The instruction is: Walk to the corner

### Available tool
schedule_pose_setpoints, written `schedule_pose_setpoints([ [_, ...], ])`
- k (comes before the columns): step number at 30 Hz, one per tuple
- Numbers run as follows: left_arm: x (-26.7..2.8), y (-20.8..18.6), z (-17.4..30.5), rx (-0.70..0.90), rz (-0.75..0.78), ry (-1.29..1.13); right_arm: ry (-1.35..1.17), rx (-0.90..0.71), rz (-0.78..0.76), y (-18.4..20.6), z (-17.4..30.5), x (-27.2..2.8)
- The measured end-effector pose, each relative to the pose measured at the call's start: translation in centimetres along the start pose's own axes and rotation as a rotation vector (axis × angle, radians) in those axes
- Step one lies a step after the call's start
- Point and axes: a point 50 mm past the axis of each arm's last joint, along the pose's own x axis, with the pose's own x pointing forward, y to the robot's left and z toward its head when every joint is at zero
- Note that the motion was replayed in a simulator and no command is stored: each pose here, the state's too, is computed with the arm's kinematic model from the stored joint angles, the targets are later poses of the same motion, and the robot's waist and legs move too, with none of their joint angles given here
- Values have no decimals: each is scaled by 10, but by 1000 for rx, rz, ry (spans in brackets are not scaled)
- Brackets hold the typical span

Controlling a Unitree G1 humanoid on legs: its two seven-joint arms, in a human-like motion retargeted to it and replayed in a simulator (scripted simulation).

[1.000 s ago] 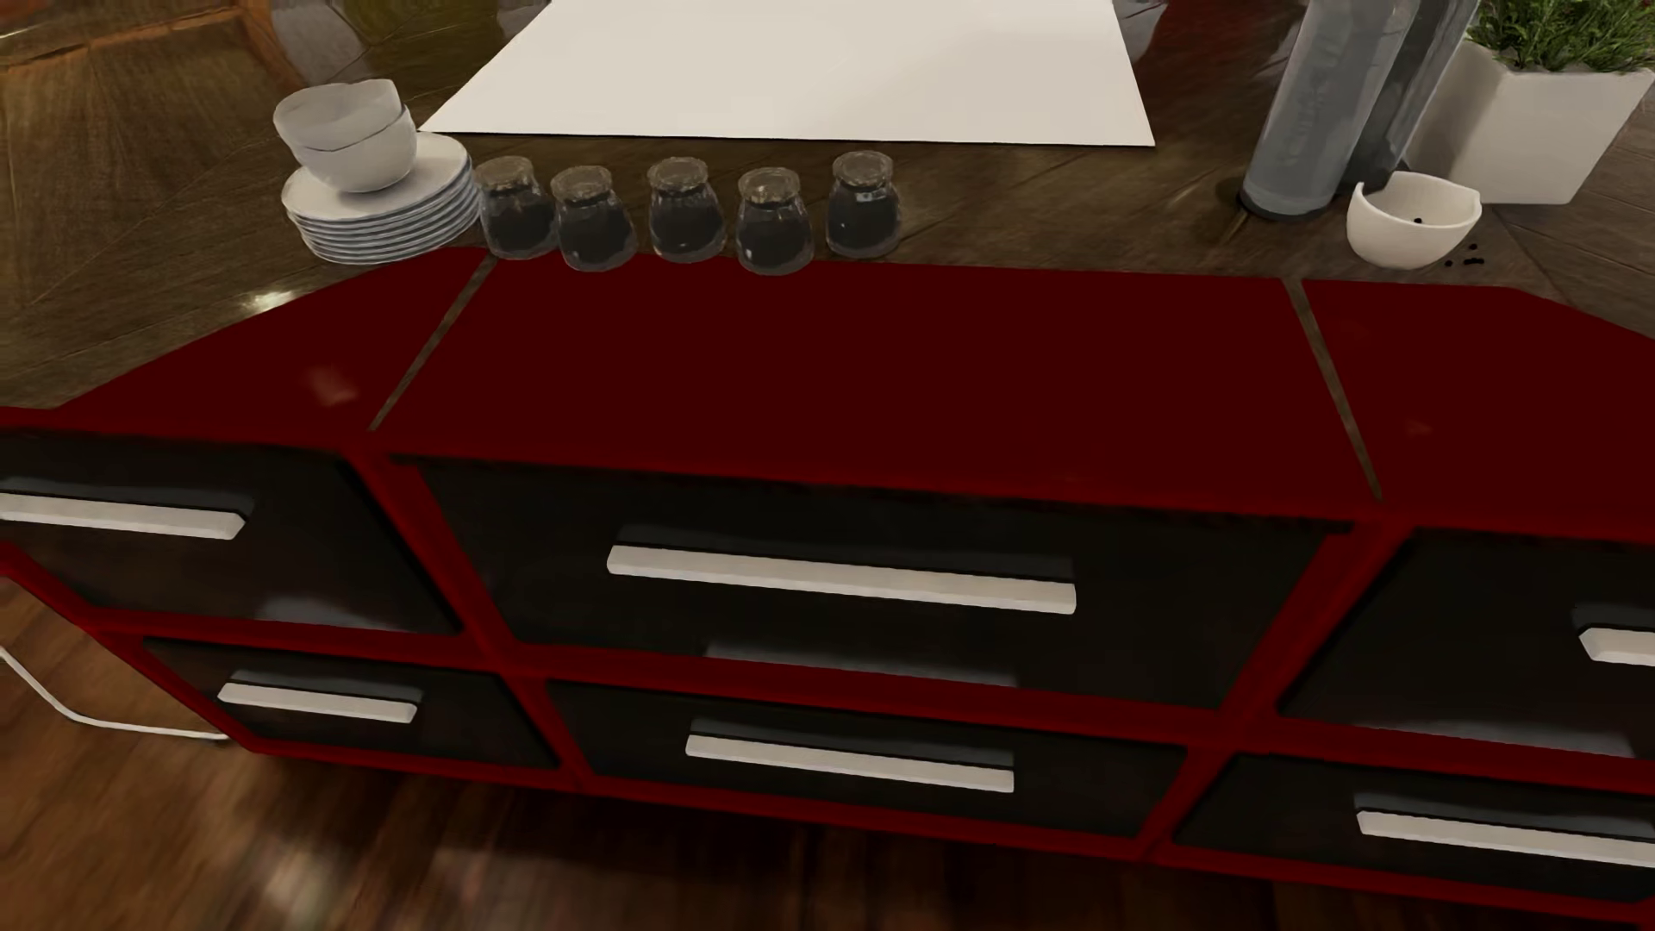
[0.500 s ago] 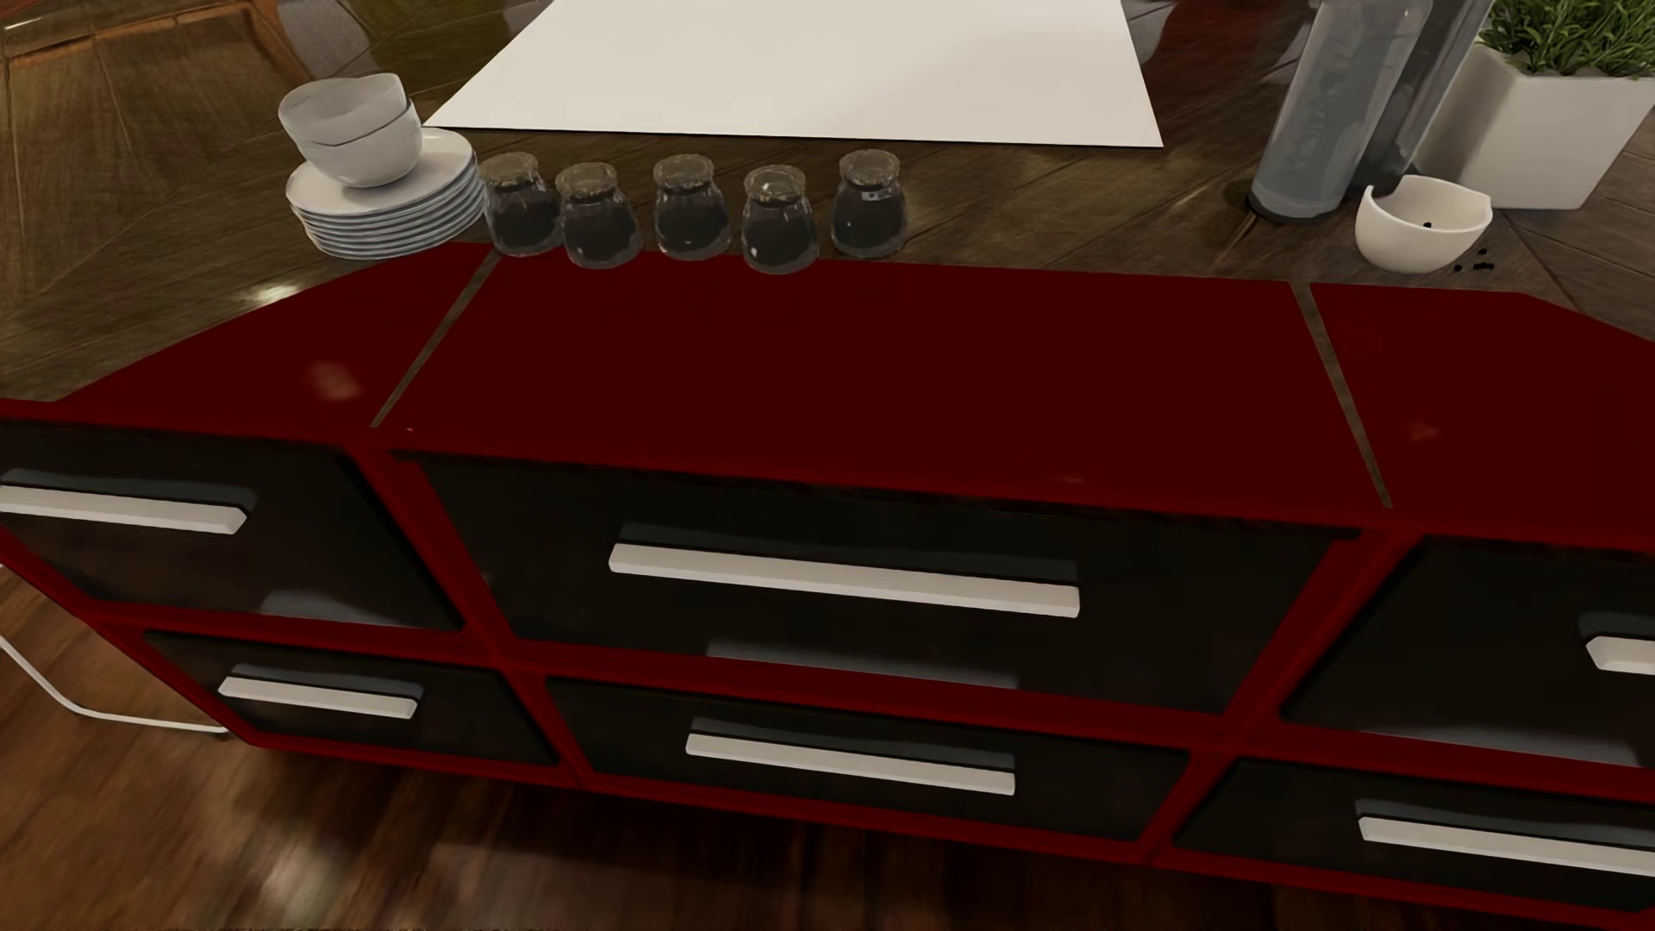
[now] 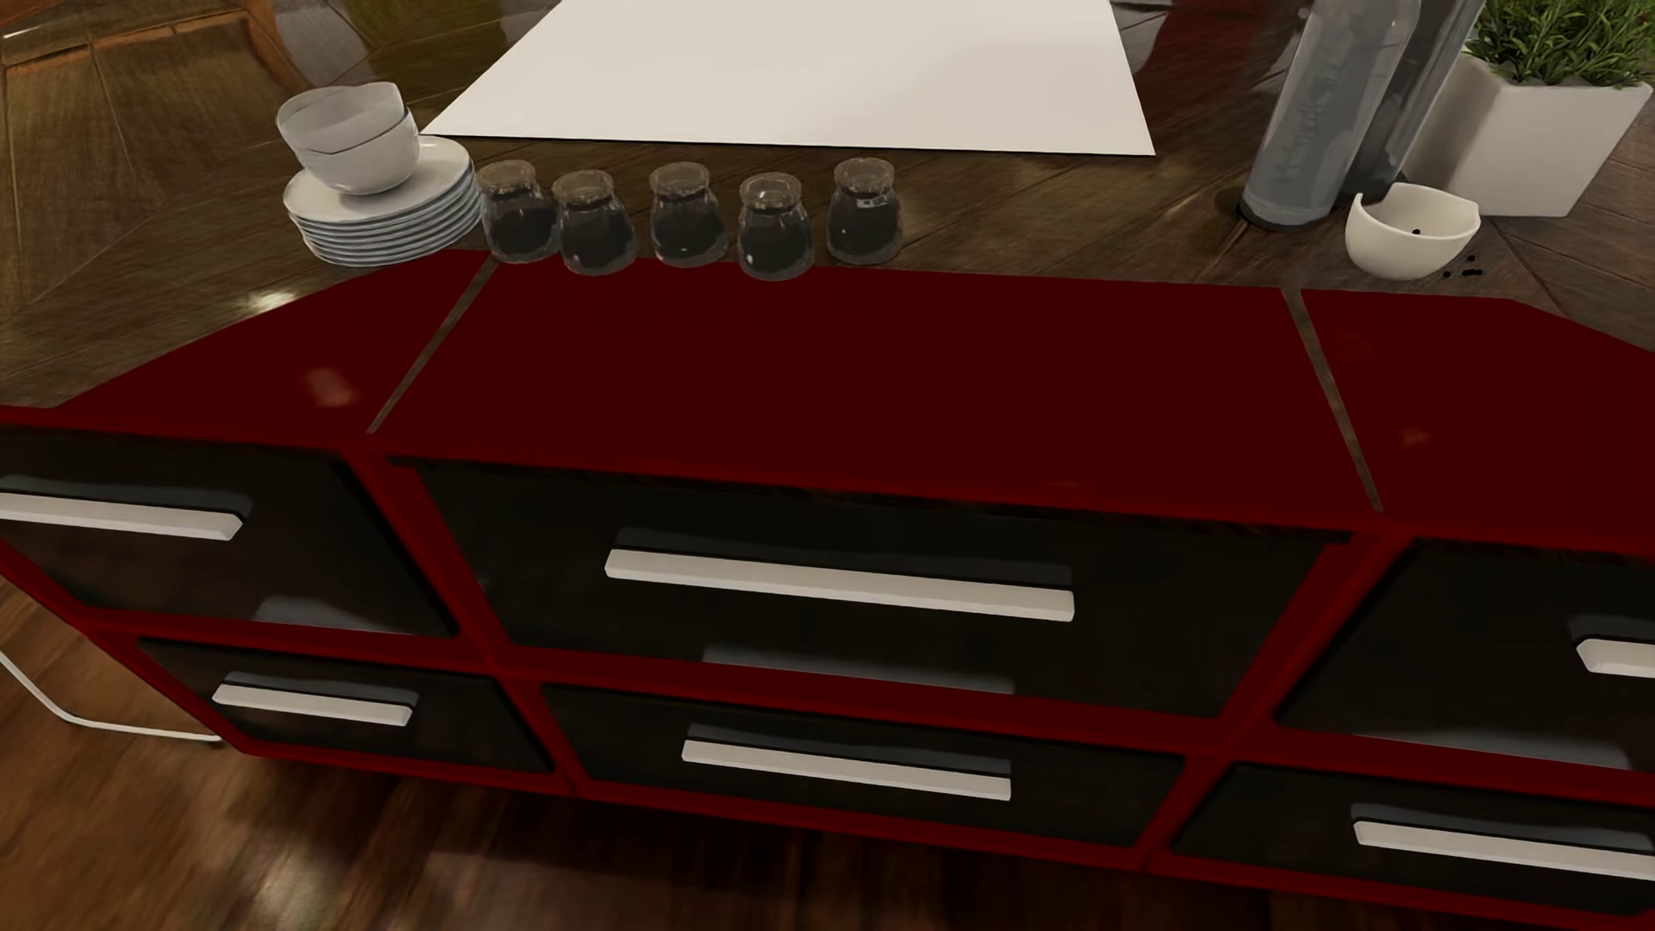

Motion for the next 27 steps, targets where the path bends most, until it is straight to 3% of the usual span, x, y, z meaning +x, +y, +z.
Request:
schedule_pose_setpoints([
  [27, 2, 17, 6, 74, 24, -4, -16, -69, 33, 5, 7, 2],
])
